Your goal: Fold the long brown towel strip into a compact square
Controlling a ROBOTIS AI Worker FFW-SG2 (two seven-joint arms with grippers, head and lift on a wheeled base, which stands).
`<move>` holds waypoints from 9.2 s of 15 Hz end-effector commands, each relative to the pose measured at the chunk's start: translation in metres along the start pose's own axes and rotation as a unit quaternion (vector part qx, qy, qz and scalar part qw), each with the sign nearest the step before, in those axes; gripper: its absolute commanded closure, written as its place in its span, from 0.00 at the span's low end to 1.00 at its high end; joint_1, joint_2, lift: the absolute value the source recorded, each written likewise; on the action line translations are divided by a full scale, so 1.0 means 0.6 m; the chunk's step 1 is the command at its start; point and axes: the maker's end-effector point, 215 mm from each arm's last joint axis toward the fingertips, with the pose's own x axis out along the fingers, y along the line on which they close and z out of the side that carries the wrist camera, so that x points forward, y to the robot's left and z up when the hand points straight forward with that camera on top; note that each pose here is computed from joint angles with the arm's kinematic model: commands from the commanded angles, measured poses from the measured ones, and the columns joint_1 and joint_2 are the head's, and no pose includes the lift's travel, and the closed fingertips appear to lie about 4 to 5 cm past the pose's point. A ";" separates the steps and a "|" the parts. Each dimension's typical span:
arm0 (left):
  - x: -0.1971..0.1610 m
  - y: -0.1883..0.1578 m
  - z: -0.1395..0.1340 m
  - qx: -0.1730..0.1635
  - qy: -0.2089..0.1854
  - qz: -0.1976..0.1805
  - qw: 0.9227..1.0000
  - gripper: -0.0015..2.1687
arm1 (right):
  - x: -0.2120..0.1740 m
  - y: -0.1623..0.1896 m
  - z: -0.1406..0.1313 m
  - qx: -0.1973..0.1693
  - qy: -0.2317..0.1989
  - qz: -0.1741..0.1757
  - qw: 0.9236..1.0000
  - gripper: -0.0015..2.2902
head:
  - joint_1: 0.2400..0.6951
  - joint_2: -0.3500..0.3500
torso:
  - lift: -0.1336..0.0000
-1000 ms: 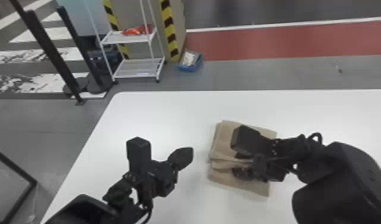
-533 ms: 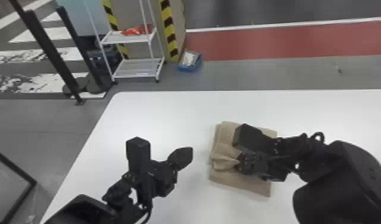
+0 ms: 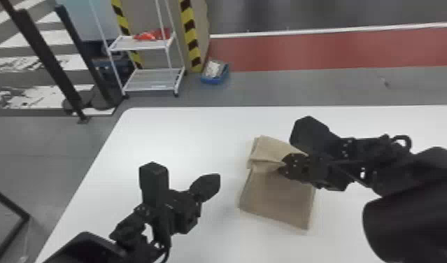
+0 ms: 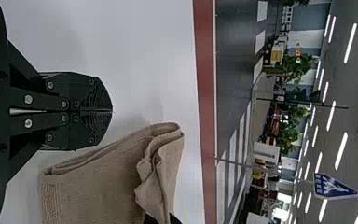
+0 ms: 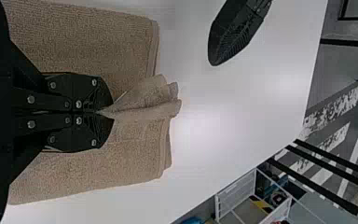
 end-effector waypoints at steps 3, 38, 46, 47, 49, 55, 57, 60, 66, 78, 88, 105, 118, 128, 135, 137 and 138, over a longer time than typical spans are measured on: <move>0.026 -0.064 0.012 -0.009 -0.005 -0.042 0.999 0.55 | -0.057 -0.087 -0.009 0.040 -0.037 -0.043 0.998 0.52 | 1.00 0.66 | 0.07; 0.061 -0.190 -0.086 0.003 0.081 -0.094 0.992 0.55 | -0.026 0.010 0.035 -0.031 -0.086 0.123 0.988 0.52 | 1.00 0.53 | 0.07; 0.064 -0.204 -0.087 0.010 0.081 -0.091 0.992 0.55 | 0.010 0.067 0.020 -0.036 -0.075 0.161 0.983 0.52 | 1.00 0.53 | 0.07; 0.063 -0.203 -0.088 0.010 0.081 -0.091 0.993 0.55 | 0.012 0.070 0.014 -0.035 -0.071 0.162 0.984 0.52 | 1.00 0.53 | 0.07; 0.063 -0.200 -0.088 0.011 0.081 -0.089 0.993 0.55 | 0.012 0.069 -0.001 -0.034 -0.061 0.161 0.984 0.52 | 1.00 0.53 | 0.07; 0.064 -0.199 -0.088 0.013 0.082 -0.088 0.993 0.55 | 0.004 0.049 -0.020 -0.017 -0.050 0.152 0.987 0.52 | 1.00 0.50 | 0.07; 0.064 -0.199 -0.087 0.015 0.082 -0.088 0.993 0.55 | 0.009 0.060 -0.022 -0.010 -0.046 0.158 0.986 0.52 | 1.00 0.50 | 0.07; 0.065 -0.197 -0.084 0.015 0.080 -0.085 0.993 0.55 | 0.015 0.079 -0.036 -0.002 -0.041 0.167 0.985 0.52 | 1.00 0.50 | 0.07; 0.069 -0.203 -0.082 0.014 0.078 -0.086 0.993 0.55 | 0.027 0.099 -0.066 0.002 -0.036 0.181 0.983 0.51 | 1.00 0.49 | 0.07; 0.041 -0.207 -0.082 0.013 0.078 -0.085 0.993 0.55 | -0.006 0.065 -0.066 0.034 -0.082 0.154 0.984 0.37 | 1.00 0.48 | 0.07; 0.032 -0.210 -0.076 0.021 0.075 -0.083 0.993 0.55 | -0.099 -0.017 -0.056 0.100 -0.148 0.094 0.979 0.25 | 1.00 0.39 | 0.07; -0.021 -0.008 0.019 0.033 -0.003 0.020 0.999 0.55 | -0.005 -0.075 -0.086 0.135 -0.239 -0.034 0.961 0.68 | 1.00 0.58 | 0.07; 0.002 -0.008 0.037 0.014 -0.051 0.004 0.999 0.55 | 0.077 -0.081 -0.151 0.139 -0.230 -0.108 0.957 0.70 | 1.00 0.59 | 0.07; 0.002 -0.014 0.052 0.010 -0.061 0.005 0.998 0.55 | -0.028 -0.116 -0.106 0.142 -0.272 -0.168 0.937 0.65 | 1.00 0.55 | 0.07; 0.005 -0.006 0.062 0.011 -0.073 0.010 0.997 0.55 | 0.050 -0.096 0.029 0.123 -0.299 -0.143 0.936 0.65 | 1.00 0.61 | 0.07; 0.005 -0.003 0.063 0.011 -0.080 0.009 0.997 0.55 | 0.086 -0.077 0.048 0.119 -0.297 -0.127 0.939 0.65 | 1.00 0.66 | 0.07; 0.006 -0.001 0.066 0.009 -0.081 0.008 0.997 0.55 | 0.103 -0.071 0.044 0.119 -0.290 -0.125 0.942 0.65 | 1.00 0.68 | 0.07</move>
